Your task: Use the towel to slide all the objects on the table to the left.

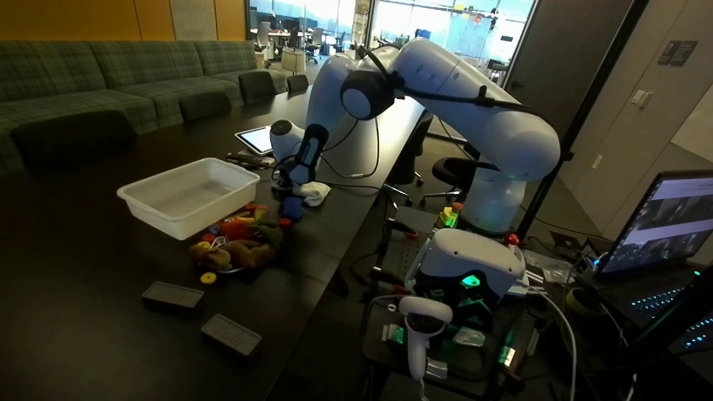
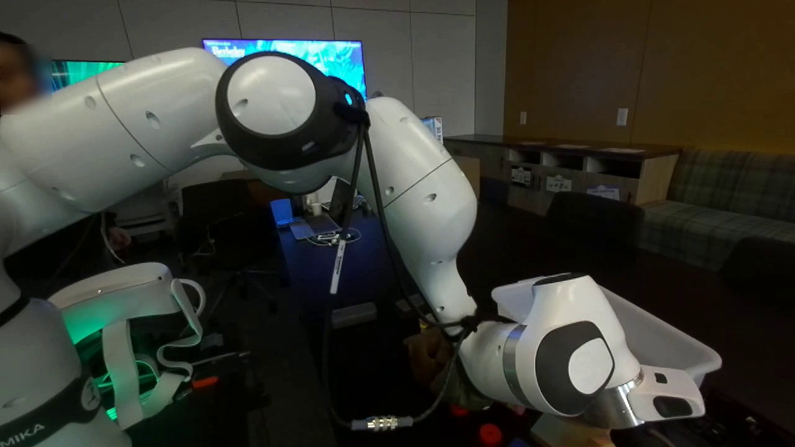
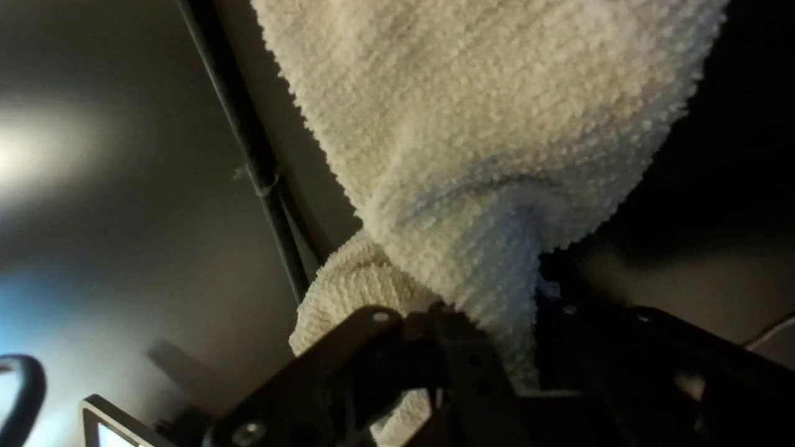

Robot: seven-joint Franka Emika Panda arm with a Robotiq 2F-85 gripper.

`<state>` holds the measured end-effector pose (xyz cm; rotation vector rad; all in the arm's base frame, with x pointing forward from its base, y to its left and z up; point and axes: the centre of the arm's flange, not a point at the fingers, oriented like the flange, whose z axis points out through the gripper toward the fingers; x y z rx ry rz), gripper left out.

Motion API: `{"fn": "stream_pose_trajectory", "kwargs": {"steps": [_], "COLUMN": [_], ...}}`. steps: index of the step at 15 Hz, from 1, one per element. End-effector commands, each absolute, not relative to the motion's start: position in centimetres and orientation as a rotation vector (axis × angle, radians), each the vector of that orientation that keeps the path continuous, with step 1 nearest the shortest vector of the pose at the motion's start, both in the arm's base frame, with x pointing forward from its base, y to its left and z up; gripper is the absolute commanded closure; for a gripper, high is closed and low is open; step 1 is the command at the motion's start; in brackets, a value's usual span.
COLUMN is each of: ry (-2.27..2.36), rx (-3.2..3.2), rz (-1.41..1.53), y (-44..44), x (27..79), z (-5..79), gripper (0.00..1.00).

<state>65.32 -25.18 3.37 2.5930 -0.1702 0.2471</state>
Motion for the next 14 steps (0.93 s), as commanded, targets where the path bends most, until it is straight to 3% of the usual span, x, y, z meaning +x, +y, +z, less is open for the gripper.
{"fn": "stream_pose_trajectory", "kwargs": {"steps": [1,9,14], "ry": [-0.134,-0.115,-0.138], "rx": [2.595,2.507,2.385], "rz": [0.243,0.080,-0.078], "y": [-22.3,-11.8,-11.1], "x": [67.9,68.4,67.0], "z": [2.7,3.1,2.9], "gripper": [0.84,0.84,0.84]}}
